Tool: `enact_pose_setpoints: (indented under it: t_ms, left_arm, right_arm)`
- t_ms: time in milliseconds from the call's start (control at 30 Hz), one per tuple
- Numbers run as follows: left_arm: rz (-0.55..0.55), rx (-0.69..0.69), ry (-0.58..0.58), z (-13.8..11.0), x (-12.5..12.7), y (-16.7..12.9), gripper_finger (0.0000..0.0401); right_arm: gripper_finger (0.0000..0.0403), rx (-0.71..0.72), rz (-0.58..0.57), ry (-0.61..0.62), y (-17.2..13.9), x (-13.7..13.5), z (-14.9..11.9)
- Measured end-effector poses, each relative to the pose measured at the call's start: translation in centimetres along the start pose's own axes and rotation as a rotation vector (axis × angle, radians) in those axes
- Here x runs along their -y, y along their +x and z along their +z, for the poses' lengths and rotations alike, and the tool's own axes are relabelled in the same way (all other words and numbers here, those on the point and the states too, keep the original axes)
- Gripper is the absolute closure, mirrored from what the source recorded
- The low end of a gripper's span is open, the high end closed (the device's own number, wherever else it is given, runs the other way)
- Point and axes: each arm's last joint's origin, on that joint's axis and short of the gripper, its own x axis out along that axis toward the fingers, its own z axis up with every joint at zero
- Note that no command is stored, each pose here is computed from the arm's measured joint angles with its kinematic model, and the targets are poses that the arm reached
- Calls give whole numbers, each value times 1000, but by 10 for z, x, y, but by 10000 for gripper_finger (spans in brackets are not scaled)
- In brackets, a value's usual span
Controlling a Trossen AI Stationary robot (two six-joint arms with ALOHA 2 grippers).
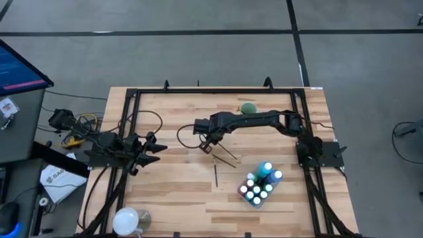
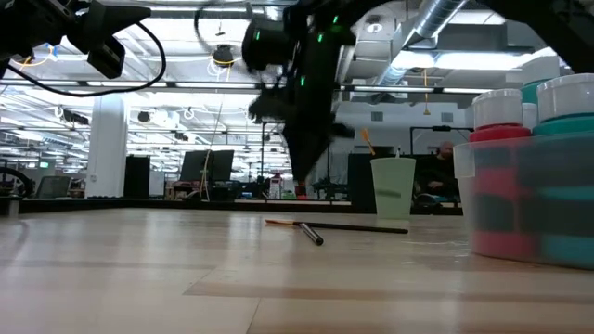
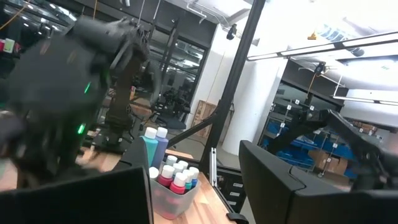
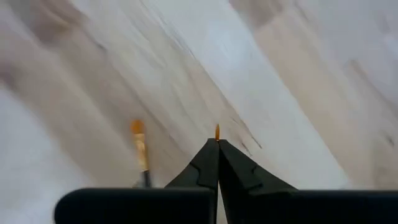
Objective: Pick & Place Paint Supplies
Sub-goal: Put the black paint brush into the green cup
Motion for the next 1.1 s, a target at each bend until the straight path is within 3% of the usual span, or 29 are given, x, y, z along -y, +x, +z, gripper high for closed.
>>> enact_pose_setpoints:
  t_ms: [333, 633, 867, 1100]
  left_arm:
    - [0, 0, 0, 0, 0, 0, 269]
    - [0, 0, 0, 0, 0, 0, 269]
    - [0, 0, 0, 0, 0, 0, 269]
    - [0, 0, 0, 0, 0, 0, 269]
  right_arm:
    - [403, 325, -29, 59, -118, 30, -3]
    - [403, 640, -170, 113, -216, 71, -29]
    - [403, 745, -268, 122, -251, 97, -42]
    - [403, 771, -321, 99, -258, 115, -44]
